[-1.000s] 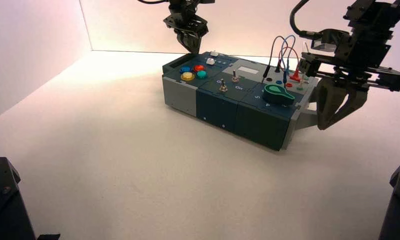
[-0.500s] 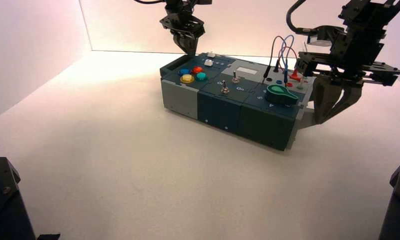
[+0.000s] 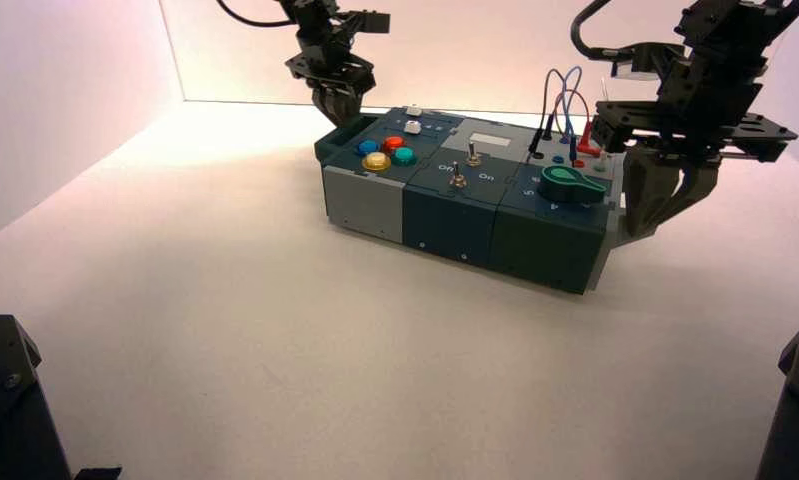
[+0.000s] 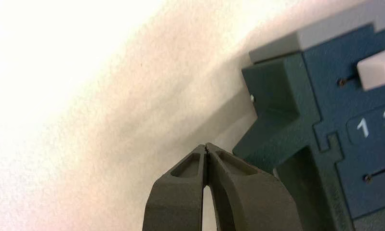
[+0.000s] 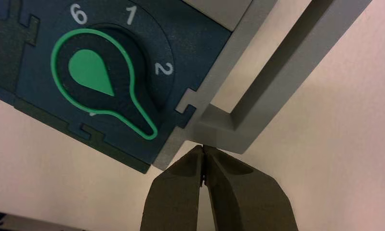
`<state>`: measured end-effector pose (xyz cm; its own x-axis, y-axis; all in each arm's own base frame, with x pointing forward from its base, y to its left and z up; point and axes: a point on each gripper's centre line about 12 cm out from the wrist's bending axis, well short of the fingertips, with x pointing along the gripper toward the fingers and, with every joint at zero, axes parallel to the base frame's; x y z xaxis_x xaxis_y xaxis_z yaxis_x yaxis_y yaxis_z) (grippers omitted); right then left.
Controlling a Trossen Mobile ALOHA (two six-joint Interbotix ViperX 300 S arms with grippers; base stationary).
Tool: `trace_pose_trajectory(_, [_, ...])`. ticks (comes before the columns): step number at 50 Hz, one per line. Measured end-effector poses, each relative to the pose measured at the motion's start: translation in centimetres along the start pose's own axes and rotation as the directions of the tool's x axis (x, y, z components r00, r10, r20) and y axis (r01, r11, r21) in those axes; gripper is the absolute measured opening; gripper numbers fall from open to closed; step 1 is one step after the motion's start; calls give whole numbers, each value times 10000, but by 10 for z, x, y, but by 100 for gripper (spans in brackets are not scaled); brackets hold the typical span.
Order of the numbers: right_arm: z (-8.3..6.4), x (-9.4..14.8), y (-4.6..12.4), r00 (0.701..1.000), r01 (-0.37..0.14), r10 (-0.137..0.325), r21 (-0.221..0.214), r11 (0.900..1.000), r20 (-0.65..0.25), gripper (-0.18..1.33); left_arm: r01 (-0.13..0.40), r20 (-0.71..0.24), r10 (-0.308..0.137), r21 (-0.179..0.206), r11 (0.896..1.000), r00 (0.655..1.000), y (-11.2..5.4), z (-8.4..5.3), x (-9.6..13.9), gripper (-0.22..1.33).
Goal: Rotate the box counterclockwise.
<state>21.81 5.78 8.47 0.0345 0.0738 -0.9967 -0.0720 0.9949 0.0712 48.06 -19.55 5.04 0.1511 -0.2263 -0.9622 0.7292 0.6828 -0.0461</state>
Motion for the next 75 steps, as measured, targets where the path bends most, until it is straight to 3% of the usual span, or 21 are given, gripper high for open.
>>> trace_pose_trajectory(22, [5,2,-1,9992,51,-44,-187,9998,406,-14,-128,57,129,-110,9999,9999,-7,-15,-9,-16])
trace_pose_trajectory(37, [5,2,-2,9991,52,-45,-171,9998,422,-14,-685,1189,687,-55,9976,9905,0,16,-35,-16])
trace_pose_trajectory(42, [5,3,-2,9992,62,-55,-183,9998,407,-14,-749,1340,748,-39,9972,9882,1,21,-39,-16])
trace_pose_trajectory(43, [5,2,-2,9991,62,-54,-198,9998,423,-14,-819,1521,811,-5,9966,9850,2,28,-44,-16])
trace_pose_trajectory(52, [5,2,-2,9991,62,-54,-198,9998,423,-14,-832,1779,790,162,9964,9809,-3,46,-42,-16])
trace_pose_trajectory(67, [5,4,-2,9993,70,-63,-195,9998,362,-14,-418,1355,331,616,9972,9902,-28,52,-24,-16])
trace_pose_trajectory(75, [7,5,-1,9994,72,-65,-194,9998,331,-14,-256,979,205,506,9984,9950,-28,40,-15,-16])
